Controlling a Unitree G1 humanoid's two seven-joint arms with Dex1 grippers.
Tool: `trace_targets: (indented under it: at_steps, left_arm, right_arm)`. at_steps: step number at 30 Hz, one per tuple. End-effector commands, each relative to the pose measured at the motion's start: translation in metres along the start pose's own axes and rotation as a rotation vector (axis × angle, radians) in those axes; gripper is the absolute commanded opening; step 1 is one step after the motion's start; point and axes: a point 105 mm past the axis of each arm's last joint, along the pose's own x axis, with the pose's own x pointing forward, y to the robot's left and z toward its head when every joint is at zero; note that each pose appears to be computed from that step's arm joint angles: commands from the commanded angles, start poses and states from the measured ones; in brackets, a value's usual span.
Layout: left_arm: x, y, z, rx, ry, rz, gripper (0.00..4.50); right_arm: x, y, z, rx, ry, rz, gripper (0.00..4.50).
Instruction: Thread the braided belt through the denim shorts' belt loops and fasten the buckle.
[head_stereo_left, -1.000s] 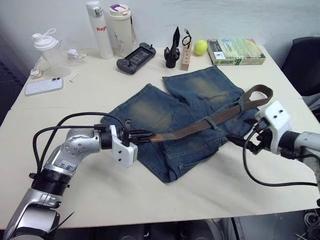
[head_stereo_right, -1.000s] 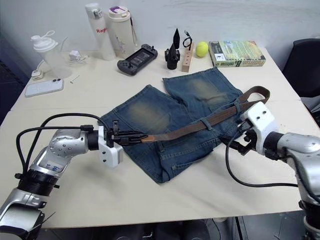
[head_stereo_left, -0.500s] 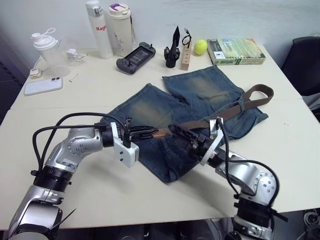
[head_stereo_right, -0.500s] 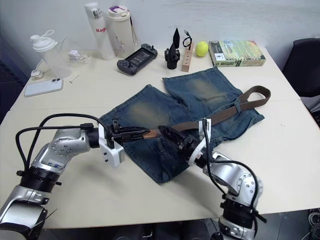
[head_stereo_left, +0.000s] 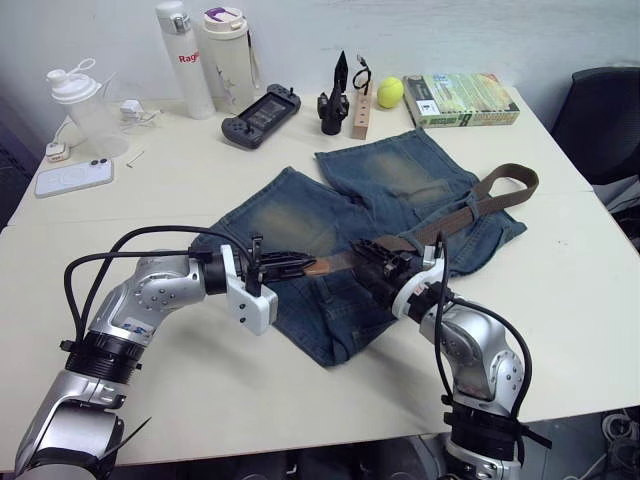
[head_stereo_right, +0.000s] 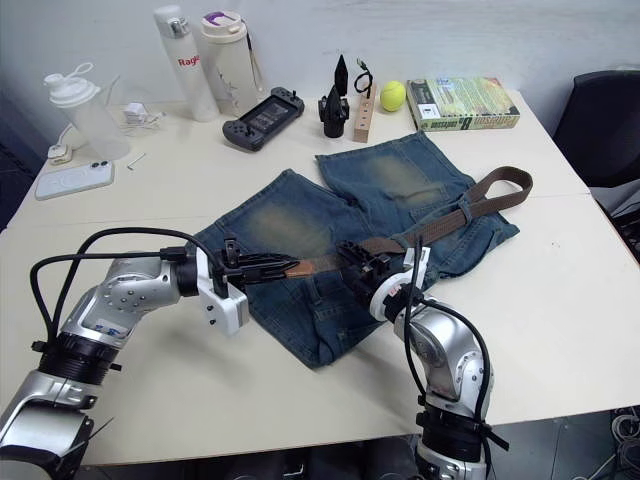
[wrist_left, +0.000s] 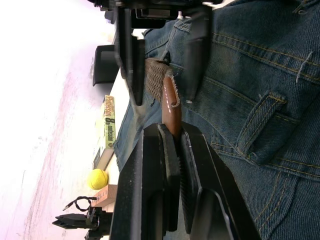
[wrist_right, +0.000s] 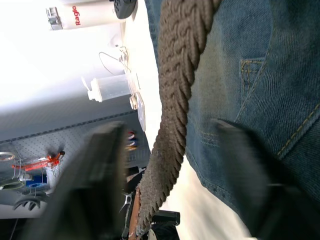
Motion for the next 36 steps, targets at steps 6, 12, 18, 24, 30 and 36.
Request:
trace_targets:
  at_steps: [6, 12, 18, 24, 30, 36]
  left_arm:
    - [-0.001, 0.004, 0.001, -0.050, 0.001, 0.013, 1.60]
    - [-0.013, 0.005, 0.000, -0.292, 0.016, 0.064, 3.40]
    - [-0.053, -0.006, 0.001, -0.546, 0.071, 0.086, 3.40]
    - [-0.059, -0.017, 0.014, -0.650, 0.076, 0.069, 3.40]
    - [-0.058, -0.020, 0.017, -0.672, 0.089, 0.066, 3.40]
    - [-0.058, -0.021, 0.018, -0.682, 0.097, 0.066, 3.40]
  right_arm:
    - [-0.004, 0.017, -0.004, -0.018, 0.003, 0.078, 0.00]
    - [-0.010, 0.020, 0.009, -0.108, -0.017, 0.103, 0.00]
    - [-0.020, 0.015, 0.027, -0.403, -0.054, 0.110, 0.00]
    - [-0.017, 0.007, 0.036, -0.583, -0.111, 0.116, 0.00]
    - [-0.008, -0.005, 0.036, -0.675, -0.142, 0.108, 0.00]
    - [0.002, -0.007, 0.032, -0.693, -0.154, 0.128, 0.00]
